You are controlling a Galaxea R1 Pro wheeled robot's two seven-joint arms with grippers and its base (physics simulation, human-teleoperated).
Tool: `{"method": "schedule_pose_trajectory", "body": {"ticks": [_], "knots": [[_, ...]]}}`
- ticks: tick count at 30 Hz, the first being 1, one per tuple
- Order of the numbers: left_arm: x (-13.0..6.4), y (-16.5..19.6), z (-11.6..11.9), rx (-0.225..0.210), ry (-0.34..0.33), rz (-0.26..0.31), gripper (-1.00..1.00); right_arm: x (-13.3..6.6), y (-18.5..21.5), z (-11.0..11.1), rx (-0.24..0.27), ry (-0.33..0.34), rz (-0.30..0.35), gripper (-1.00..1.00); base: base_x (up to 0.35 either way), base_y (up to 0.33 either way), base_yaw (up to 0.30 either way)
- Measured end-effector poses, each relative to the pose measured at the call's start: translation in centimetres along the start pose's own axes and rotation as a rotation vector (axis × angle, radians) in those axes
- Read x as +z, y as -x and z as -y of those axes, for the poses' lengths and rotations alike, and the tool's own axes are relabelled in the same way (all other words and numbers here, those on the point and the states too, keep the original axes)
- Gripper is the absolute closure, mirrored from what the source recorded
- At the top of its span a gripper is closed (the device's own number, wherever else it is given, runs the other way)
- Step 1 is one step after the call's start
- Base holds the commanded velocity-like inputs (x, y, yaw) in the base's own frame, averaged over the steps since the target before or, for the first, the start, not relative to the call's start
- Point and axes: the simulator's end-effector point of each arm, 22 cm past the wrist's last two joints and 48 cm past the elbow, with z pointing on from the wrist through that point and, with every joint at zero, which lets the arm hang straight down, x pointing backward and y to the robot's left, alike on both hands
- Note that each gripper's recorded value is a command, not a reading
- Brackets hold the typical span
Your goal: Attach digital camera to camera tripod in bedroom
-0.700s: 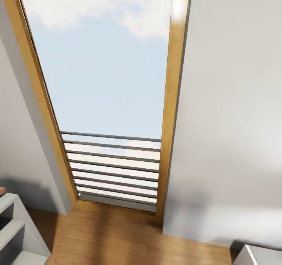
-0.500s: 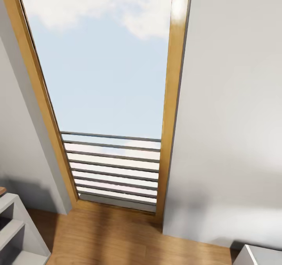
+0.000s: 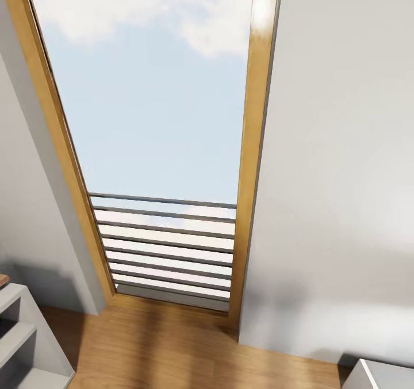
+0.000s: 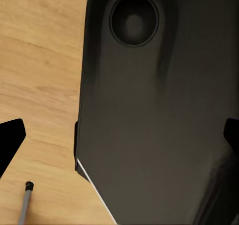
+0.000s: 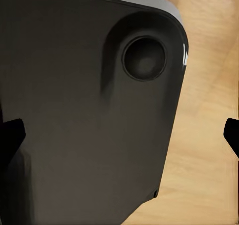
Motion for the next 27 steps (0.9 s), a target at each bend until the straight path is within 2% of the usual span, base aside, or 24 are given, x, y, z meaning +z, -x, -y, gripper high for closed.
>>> {"method": "schedule_pose_trajectory", "body": {"ticks": [5, 16, 19, 27], "knots": [[-0.1, 1.3, 0.2, -0.031, -0.005, 0.026, -1.0, -0.1, 0.7, 0.0, -0.006, 0.0, 0.0, -1.0, 0.0, 0.0, 0.0], [-0.3, 4.2, 0.5, -0.034, -0.013, 0.087, -1.0, -0.4, 2.3, 0.0, -0.006, 0.0, 0.0, -1.0, 0.0, 0.0, 0.0], [-0.4, 5.8, 0.3, -0.003, -0.02, 0.118, -1.0, -0.5, 4.5, -0.1, 0.009, 0.012, 0.047, -1.0, 0.0, 0.0, 0.026], [-0.5, 7.4, 1.0, 0.049, -0.056, 0.153, -1.0, -0.6, 6.0, 0.3, 0.051, 0.016, 0.08, -1.0, 0.0, 0.0, 0.153]]}}
